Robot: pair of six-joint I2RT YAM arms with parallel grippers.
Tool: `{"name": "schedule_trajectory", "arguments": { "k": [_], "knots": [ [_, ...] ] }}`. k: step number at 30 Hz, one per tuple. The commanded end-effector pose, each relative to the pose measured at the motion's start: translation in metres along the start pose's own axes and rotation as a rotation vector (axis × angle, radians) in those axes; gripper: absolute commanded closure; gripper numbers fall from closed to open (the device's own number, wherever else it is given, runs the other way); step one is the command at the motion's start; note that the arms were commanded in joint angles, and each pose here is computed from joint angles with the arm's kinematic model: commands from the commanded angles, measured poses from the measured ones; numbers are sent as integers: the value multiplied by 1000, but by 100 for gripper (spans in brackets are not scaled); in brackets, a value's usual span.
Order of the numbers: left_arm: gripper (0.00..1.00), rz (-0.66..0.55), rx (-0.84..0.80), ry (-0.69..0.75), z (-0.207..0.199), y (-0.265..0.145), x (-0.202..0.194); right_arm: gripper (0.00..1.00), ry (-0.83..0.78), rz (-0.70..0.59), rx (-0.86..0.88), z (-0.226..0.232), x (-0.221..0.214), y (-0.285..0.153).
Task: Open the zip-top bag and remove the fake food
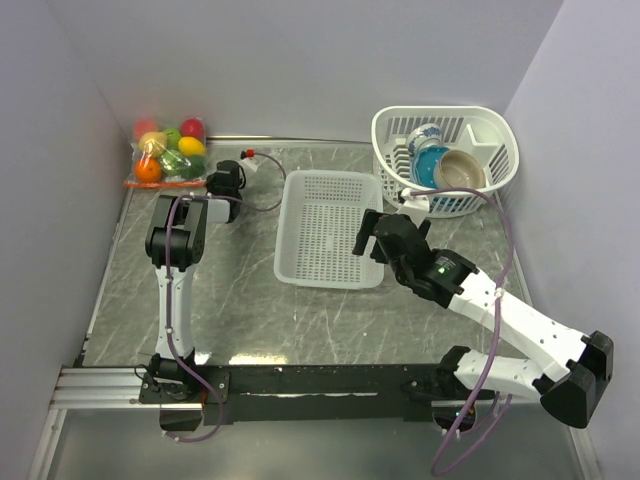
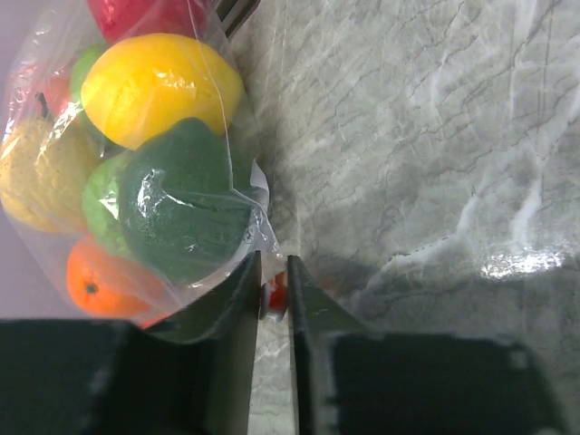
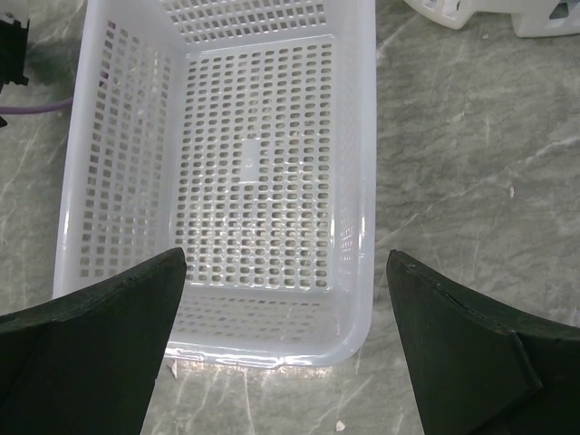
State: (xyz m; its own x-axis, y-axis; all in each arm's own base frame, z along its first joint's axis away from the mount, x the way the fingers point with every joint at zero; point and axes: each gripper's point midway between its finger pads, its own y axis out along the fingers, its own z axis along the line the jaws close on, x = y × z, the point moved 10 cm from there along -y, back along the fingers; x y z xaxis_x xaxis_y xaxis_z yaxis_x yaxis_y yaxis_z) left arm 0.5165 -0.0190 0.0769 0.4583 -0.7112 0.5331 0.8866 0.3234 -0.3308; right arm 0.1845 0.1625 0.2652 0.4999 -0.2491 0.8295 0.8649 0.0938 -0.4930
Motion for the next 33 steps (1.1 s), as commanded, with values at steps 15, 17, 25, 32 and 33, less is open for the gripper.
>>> {"name": "schedule_trajectory", "arguments": {
  "k": [15,17,25,32,33],
  "knots": [
    [99,-83,-111,-283,130,-147,51,0,58,-99,92,7,24,-24],
    [99,-104,-168,-323,144,-183,47,0,53,-104,110,7,24,-25],
    [98,-121,-386,-354,181,-300,24,0,-121,-150,385,40,23,-33],
    [99,-165,-385,-317,202,-359,2,0,-440,-315,915,80,22,-50],
    [99,-171,-388,-310,205,-364,1,0,-456,-342,966,81,18,-51]
  ]
}}
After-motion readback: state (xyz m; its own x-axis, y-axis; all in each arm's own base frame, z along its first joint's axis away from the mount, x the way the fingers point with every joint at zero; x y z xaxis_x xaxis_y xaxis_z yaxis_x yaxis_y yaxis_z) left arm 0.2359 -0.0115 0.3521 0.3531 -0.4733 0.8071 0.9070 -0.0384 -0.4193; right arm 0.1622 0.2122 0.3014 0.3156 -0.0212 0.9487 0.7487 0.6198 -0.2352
